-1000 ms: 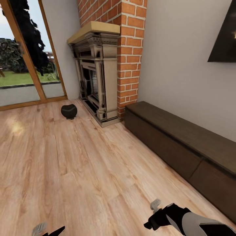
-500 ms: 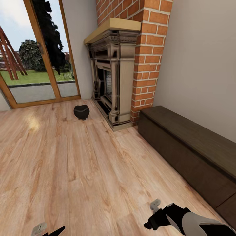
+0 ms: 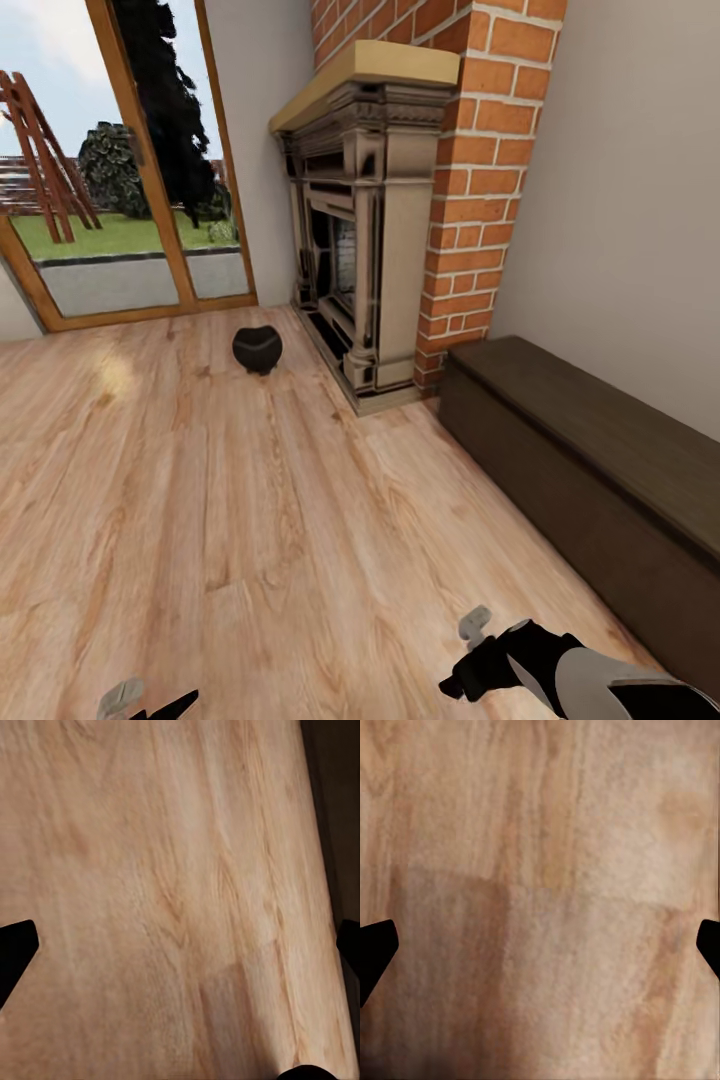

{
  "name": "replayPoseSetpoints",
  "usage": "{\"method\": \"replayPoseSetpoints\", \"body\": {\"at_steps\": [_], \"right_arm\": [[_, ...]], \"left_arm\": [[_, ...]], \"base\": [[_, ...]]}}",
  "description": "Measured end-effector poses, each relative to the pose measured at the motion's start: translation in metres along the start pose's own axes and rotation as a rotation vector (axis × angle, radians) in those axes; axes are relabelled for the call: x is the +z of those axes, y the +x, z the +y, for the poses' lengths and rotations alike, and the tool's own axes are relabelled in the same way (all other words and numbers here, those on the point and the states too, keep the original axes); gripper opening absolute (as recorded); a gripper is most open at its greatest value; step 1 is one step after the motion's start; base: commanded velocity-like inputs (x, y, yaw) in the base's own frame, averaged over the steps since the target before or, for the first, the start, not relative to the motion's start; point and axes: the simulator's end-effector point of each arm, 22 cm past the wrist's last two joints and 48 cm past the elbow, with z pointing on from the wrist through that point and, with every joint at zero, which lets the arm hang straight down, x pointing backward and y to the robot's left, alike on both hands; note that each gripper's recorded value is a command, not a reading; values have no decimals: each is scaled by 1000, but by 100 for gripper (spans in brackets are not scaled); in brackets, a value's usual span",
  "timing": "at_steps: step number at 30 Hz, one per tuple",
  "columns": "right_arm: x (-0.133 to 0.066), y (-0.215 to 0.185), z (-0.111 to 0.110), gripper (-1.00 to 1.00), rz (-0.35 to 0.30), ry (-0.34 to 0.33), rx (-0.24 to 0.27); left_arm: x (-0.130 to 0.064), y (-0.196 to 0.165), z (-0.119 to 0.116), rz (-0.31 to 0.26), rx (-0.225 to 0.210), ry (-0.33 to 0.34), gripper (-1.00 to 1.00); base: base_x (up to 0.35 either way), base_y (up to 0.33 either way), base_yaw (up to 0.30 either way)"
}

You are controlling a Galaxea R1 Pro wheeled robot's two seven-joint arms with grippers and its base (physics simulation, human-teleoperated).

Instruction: Place each of the two pumpkins and all three candles from the living room inside a cabinet in the living room (use any cabinet), then make sure every cabinet is closed, and position the cauldron so it is next to a table in the living room.

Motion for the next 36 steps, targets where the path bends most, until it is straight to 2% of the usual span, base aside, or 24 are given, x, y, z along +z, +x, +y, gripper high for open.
{"method": "replayPoseSetpoints", "body": {"at_steps": [13, 36], "right_arm": [[0, 0, 1, 100, 1, -2, -1], [0, 0, 1, 100, 2, -5, -4]], "left_arm": [[0, 0, 0, 1, 0, 0, 100], [0, 0, 0, 2, -1, 0, 100]], "base": [[307, 160, 268], [296, 199, 13]]}}
